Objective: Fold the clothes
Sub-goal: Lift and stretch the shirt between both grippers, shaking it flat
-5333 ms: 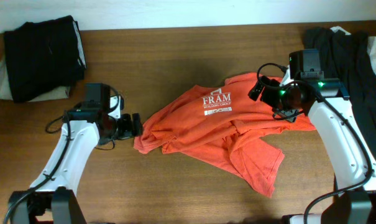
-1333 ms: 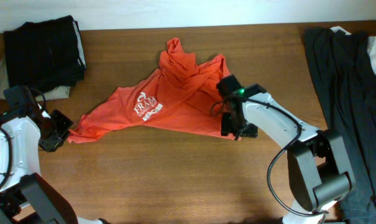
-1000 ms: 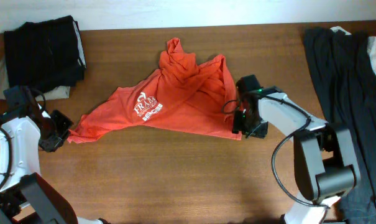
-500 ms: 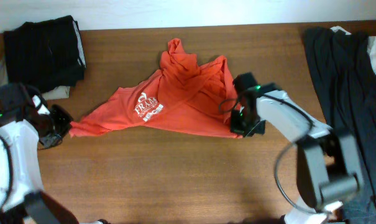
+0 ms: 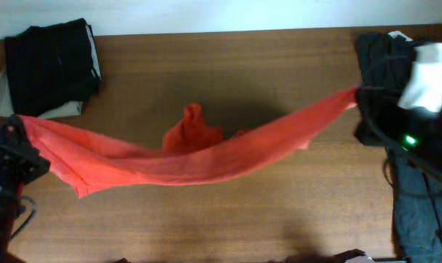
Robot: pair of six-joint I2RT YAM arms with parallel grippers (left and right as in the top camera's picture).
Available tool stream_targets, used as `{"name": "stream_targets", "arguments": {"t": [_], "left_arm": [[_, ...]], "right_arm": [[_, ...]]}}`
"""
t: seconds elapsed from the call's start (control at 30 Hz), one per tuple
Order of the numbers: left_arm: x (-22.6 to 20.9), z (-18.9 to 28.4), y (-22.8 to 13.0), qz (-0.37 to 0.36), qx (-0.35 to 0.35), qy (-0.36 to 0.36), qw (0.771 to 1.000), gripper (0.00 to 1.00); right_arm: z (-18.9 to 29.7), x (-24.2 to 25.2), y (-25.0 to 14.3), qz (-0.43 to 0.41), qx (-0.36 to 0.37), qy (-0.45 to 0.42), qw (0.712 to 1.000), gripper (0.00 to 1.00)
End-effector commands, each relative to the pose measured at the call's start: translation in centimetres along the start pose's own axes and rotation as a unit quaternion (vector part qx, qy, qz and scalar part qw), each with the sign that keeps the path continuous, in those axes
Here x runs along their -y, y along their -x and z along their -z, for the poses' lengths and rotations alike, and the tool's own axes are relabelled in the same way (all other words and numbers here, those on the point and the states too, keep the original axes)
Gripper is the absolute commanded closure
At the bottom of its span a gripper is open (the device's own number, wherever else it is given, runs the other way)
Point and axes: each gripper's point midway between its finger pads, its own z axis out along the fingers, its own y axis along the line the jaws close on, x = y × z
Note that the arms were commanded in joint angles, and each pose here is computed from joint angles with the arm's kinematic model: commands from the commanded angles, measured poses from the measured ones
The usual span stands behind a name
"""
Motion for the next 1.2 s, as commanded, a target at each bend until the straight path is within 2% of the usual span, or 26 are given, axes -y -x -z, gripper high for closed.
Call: {"name": "stream_targets", "arguments": {"t": [0.0, 0.07, 0.13, 0.23, 0.33, 0.47, 0.5, 0.53, 0.6, 0.67, 0.73, 0.77, 0.87, 0.93, 0.97, 1.03, 1.07, 1.1, 1.17], "left_arm": [[-1.3, 0.5, 0.9, -0.006, 0.017, 0.044, 0.999, 1.00], [-2.4, -0.4, -0.2, 0.000, -0.014, 0.070, 0.997, 1.00], [-4.1, -3.1, -2.7, 0.014, -0.090, 0.099, 0.991, 1.00], [-5.8, -8.8, -6.2, 0.038, -0.208, 0.112, 0.971, 1.00], [-5.4, -14.9, -7.6, 0.020, -0.251, 0.081, 0.964, 1.00], [-3.2, -24.6, -5.5, 0.007, -0.184, 0.021, 0.983, 1.00], [-1.8, -26.4, -3.8, 0.004, -0.151, -0.018, 0.988, 1.00], [-1.2, -26.9, -2.2, 0.010, -0.125, -0.027, 0.992, 1.00], [0.5, -25.3, 3.3, -0.004, -0.045, -0.036, 0.998, 1.00], [3.2, -21.4, 9.3, -0.026, 0.035, -0.059, 0.997, 1.00], [5.6, -17.2, 13.1, -0.038, 0.088, -0.085, 0.992, 1.00], [6.6, -15.4, 14.1, -0.056, 0.102, -0.100, 0.988, 1.00], [5.4, -16.4, 11.5, -0.068, 0.049, -0.076, 0.994, 1.00], [2.5, -21.8, 5.8, -0.048, -0.059, -0.040, 0.996, 1.00], [1.6, -23.5, 3.8, -0.042, -0.091, -0.030, 0.995, 1.00], [-1.1, -28.2, -2.5, -0.025, -0.187, -0.003, 0.982, 1.00], [-3.0, -30.6, -7.0, -0.014, -0.250, 0.018, 0.968, 1.00], [-4.4, -31.4, -10.1, -0.006, -0.296, 0.035, 0.955, 1.00], [-5.3, -30.6, -12.3, -0.006, -0.342, 0.052, 0.938, 1.00]], "right_arm": [[2.5, 1.1, 2.1, 0.002, 0.058, -0.032, 0.998, 0.96], [2.4, 1.1, 2.2, 0.001, 0.057, -0.032, 0.998, 0.96], [0.4, 0.9, 1.2, 0.003, 0.016, -0.031, 0.999, 0.96], [-5.4, 0.2, -0.7, 0.006, -0.083, -0.031, 0.996, 0.96], [-12.3, -0.2, -0.5, 0.019, -0.123, -0.042, 0.991, 0.96], [-20.6, -1.9, 4.3, 0.035, -0.045, -0.015, 0.998, 0.96], [-21.1, -1.9, 6.9, 0.038, 0.002, -0.007, 0.999, 0.96], [-20.8, -1.6, 8.4, 0.037, 0.028, -0.006, 0.999, 0.96], [-16.5, 0.4, 13.1, 0.018, 0.106, -0.013, 0.994, 0.96], [-10.7, 2.0, 16.6, 0.006, 0.170, 0.000, 0.985, 0.96], [-6.0, 3.6, 18.0, 0.001, 0.203, 0.014, 0.979, 0.96], [-5.1, 4.9, 17.6, -0.004, 0.198, 0.003, 0.980, 0.96], [-7.0, 8.3, 14.6, -0.020, 0.124, -0.041, 0.991, 0.96], [-12.1, 10.7, 10.7, -0.054, 0.017, -0.061, 0.997, 0.96], [-13.6, 11.3, 9.4, -0.063, -0.015, -0.065, 0.996, 0.96], [-17.7, 13.2, 5.5, -0.089, -0.104, -0.080, 0.987, 0.96], [-19.3, 14.1, 3.4, -0.101, -0.144, -0.087, 0.981, 0.96], [-20.4, 14.8, 1.6, -0.111, -0.176, -0.094, 0.974, 0.96], [-20.9, 15.4, -0.4, -0.121, -0.212, -0.103, 0.964, 0.96]]}}
